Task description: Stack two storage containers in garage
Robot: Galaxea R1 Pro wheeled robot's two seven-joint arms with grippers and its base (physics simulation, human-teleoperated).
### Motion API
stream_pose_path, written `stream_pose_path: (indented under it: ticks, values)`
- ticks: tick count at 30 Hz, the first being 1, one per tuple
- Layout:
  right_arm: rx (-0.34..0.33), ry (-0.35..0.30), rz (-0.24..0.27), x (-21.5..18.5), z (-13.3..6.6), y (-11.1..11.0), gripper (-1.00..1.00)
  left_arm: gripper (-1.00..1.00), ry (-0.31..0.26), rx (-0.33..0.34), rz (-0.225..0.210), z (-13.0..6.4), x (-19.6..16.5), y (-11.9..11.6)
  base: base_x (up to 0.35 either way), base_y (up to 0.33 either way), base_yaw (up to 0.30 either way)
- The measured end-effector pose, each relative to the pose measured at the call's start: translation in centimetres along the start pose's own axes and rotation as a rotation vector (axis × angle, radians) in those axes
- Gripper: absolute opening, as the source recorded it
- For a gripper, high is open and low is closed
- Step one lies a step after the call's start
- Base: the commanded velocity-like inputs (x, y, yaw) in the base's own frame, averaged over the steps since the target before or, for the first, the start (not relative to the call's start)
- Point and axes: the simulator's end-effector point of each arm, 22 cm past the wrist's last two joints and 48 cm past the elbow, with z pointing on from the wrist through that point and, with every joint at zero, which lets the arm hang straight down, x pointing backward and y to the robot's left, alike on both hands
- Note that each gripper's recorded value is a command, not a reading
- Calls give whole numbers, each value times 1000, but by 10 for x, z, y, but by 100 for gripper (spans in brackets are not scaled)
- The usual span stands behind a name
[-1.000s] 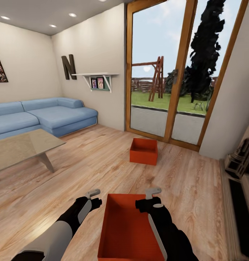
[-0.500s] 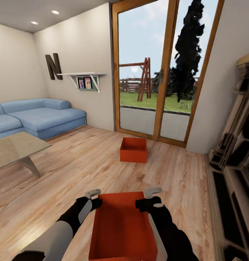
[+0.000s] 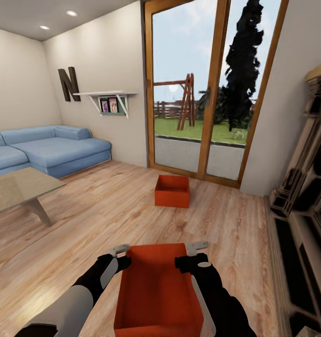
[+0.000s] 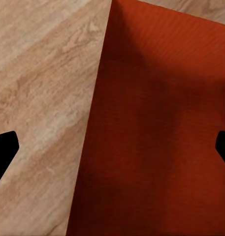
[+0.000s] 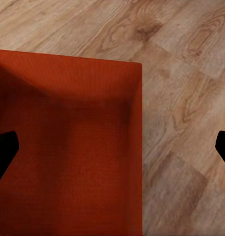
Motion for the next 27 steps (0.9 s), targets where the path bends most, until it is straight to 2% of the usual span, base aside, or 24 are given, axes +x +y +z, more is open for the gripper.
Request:
stream_pose_path:
  ticks: [6, 16, 19, 21, 27]
  values:
    - [0, 1, -1, 13, 6, 1, 100, 100, 0, 1, 1, 9, 10, 2, 0, 0, 169]
    - [-2, 38, 1, 31, 19, 2, 100, 100, 37, -9, 1, 25, 29, 7, 0, 0, 16]
    - [-2, 68, -1, 39, 22, 2, 100, 100, 51, -10, 0, 30, 36, 7, 0, 0, 0]
    - [4, 110, -3, 36, 12, -3, 100, 100, 61, -8, 1, 32, 40, 4, 0, 0, 0]
    - [8, 146, 6, 31, 3, -9, 100, 100, 92, -8, 6, 40, 52, -2, 0, 0, 0]
